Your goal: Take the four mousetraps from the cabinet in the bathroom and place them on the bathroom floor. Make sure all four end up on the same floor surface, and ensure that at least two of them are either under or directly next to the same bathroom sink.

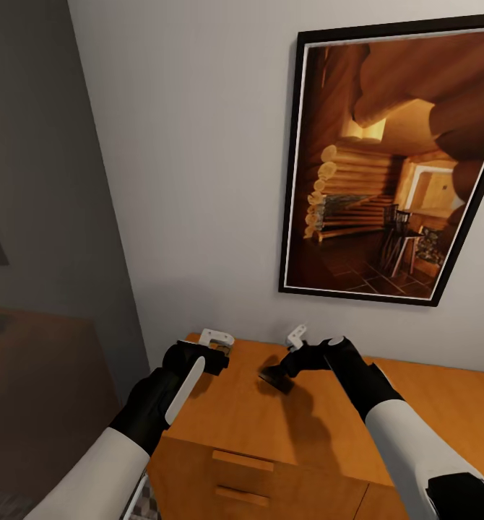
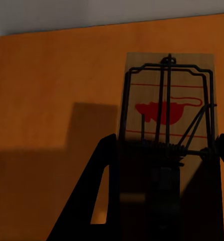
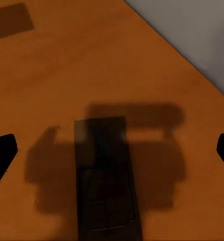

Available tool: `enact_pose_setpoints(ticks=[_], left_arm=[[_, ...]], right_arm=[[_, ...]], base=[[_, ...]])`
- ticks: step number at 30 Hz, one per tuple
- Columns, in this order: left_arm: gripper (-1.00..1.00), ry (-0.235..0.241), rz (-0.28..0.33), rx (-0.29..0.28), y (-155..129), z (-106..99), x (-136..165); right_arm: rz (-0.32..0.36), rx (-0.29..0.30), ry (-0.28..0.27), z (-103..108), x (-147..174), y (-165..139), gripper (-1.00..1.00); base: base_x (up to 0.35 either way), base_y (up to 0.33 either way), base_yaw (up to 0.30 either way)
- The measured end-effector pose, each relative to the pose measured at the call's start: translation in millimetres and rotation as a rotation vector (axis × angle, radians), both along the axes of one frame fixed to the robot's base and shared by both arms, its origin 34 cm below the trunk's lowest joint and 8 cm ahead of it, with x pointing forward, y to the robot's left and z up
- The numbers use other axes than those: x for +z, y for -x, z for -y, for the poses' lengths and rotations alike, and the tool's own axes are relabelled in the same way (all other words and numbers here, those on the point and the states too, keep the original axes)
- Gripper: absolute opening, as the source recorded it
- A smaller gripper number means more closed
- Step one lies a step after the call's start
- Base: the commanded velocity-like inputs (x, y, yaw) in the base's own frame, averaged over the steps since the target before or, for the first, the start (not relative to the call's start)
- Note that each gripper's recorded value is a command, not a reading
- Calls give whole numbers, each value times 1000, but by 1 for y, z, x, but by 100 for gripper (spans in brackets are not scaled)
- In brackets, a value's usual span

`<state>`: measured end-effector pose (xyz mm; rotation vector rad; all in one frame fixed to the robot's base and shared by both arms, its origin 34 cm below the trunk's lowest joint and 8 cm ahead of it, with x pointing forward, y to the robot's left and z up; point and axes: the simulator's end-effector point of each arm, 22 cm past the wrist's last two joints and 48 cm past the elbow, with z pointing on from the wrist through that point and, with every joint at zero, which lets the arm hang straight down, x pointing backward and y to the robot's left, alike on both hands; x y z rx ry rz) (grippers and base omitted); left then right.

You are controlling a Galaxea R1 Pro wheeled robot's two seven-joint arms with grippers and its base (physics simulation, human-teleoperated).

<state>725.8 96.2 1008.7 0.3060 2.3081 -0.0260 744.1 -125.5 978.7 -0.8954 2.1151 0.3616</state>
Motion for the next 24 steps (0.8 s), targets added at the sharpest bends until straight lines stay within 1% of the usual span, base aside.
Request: enact_pose_setpoints(ticks=[5, 11, 20, 24], left_arm=[[-100, -1, -1, 0, 0, 0, 0], [-100, -2, -2, 1, 0, -1, -1], [-100, -5, -2, 3, 0, -3, -1], [-100, -5, -3, 3, 0, -3, -1]], right_arm=[[-7, 8, -8, -8, -2, 2, 100], [-9, 8, -10, -10, -2, 3, 100], [-28, -3, 3, -7, -11, 4, 100], [-31, 8, 21, -9, -15, 7, 100]], base=[[0, 0, 0], [0, 0, 0], [0, 0, 0], [0, 0, 0]])
